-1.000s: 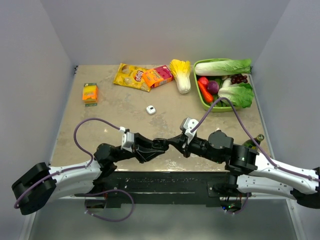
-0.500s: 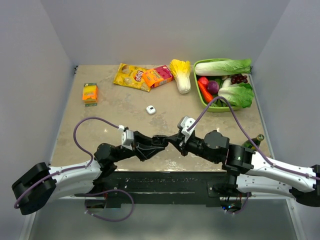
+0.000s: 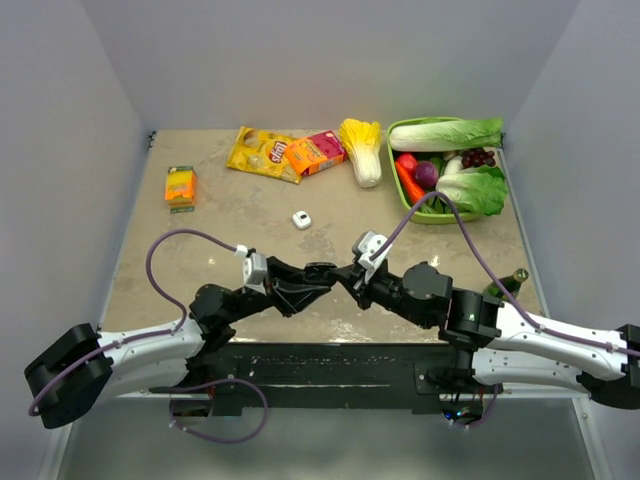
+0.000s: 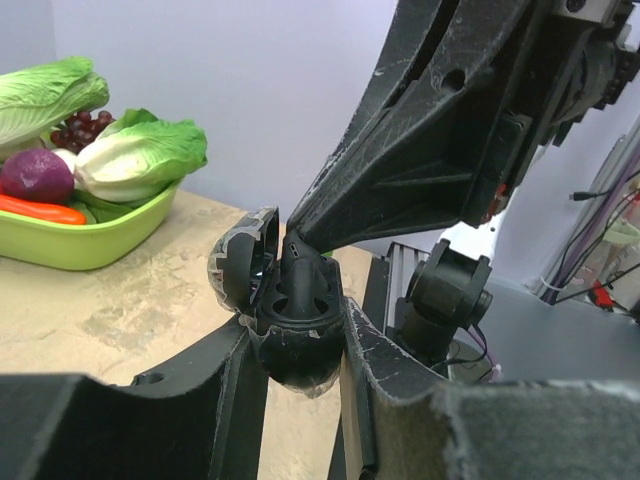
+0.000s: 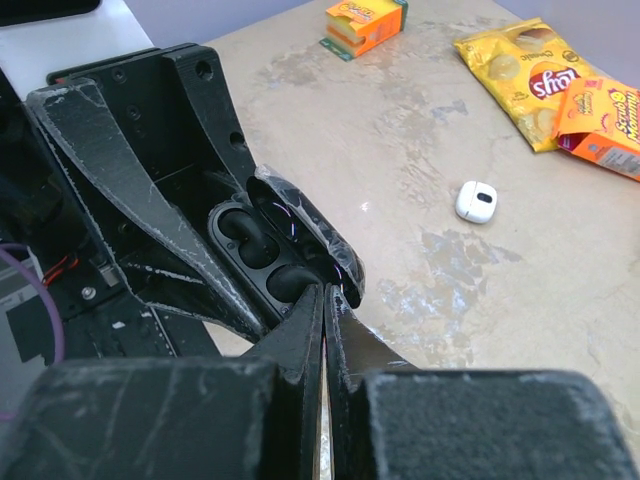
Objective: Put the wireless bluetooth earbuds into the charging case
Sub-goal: Place the earbud in the charging case.
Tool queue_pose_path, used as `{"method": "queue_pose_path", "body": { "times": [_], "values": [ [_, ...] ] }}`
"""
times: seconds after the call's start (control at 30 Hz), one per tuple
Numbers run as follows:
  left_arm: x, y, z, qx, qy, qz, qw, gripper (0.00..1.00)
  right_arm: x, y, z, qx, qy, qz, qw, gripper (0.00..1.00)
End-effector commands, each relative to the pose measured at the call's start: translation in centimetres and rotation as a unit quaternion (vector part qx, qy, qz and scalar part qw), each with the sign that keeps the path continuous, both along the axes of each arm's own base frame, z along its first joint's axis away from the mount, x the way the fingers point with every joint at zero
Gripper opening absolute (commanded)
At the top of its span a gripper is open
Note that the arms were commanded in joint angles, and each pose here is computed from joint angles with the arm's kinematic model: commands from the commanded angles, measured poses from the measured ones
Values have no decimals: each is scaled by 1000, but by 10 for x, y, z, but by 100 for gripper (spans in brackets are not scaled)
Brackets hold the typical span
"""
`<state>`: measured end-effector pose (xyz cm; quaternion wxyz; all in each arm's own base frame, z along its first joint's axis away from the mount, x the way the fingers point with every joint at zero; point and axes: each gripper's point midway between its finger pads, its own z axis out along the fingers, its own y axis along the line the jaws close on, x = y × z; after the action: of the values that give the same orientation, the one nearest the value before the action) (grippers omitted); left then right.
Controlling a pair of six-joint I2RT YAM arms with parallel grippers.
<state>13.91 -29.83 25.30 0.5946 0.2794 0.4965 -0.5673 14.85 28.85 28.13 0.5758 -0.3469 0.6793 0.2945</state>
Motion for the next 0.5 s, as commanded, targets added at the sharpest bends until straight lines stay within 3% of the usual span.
{"method": "queue_pose_path", "body": {
  "times": [0.0, 0.23, 0.33, 0.47],
  "values": [
    [5, 2, 47, -65, -25, 11, 997, 0, 9, -2, 2, 9, -7, -33, 999, 0],
    [9, 3, 52, -70, -28, 22, 997, 0, 5, -4, 6, 18, -10, -28, 999, 0],
    [9, 3, 50, -67, -28, 23, 997, 0, 5, -9, 14, 33, -11, -35, 999, 11],
    [8, 3, 48, -66, -27, 22, 997, 0, 5, -14, 25, 51, -10, -42, 998, 35]
  ]
}}
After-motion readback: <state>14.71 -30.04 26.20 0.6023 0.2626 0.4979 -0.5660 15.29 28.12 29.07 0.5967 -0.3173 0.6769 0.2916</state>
